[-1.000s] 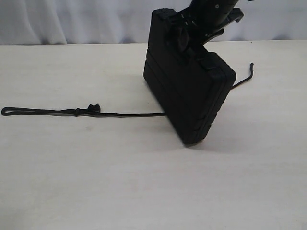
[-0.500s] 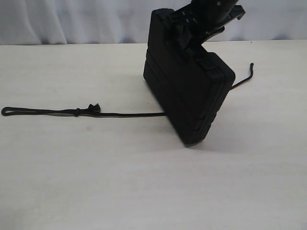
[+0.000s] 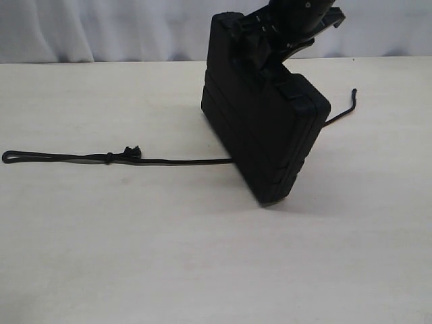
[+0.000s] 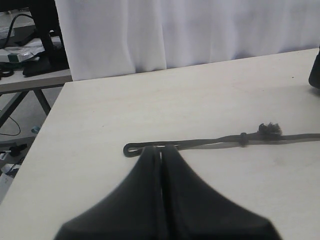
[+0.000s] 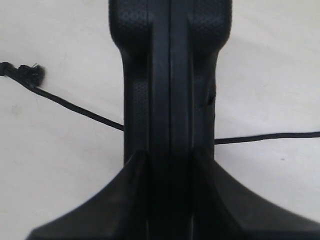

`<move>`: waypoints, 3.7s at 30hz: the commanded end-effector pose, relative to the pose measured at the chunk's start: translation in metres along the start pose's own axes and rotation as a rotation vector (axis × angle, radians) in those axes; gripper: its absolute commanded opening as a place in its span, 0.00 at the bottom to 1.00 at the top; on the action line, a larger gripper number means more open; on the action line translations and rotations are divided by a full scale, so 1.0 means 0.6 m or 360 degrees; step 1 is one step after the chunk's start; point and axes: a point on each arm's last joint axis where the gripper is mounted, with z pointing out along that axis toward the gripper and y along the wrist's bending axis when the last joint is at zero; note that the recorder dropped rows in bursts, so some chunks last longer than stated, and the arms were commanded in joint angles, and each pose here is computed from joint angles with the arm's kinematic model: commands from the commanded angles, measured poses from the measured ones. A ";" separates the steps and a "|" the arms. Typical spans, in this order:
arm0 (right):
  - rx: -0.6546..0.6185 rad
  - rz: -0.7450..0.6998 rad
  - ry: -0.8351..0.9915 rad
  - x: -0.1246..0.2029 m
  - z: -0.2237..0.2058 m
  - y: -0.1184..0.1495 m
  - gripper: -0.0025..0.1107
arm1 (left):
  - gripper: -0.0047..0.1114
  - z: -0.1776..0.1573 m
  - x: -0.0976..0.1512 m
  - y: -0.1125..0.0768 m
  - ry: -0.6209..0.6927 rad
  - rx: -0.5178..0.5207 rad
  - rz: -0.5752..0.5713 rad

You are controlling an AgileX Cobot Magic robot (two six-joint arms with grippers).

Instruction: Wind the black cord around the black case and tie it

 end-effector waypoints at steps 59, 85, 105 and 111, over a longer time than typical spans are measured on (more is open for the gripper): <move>0.0045 0.0566 -0.0061 0.012 -0.034 0.089 0.06 | 0.04 0.000 0.000 0.000 -0.0017 -0.0001 -0.0002; 0.0118 0.0478 -0.0079 0.011 -0.035 0.082 0.06 | 0.04 -0.001 -0.018 0.001 -0.0206 -0.0014 0.0012; 0.0120 0.0421 -0.0076 0.011 -0.035 0.082 0.06 | 0.04 -0.059 -0.185 0.003 -0.1157 0.0314 -0.0739; 0.0119 0.0419 -0.0077 0.011 -0.035 0.082 0.06 | 0.04 0.005 -0.268 -0.005 -0.0772 0.0337 -0.0573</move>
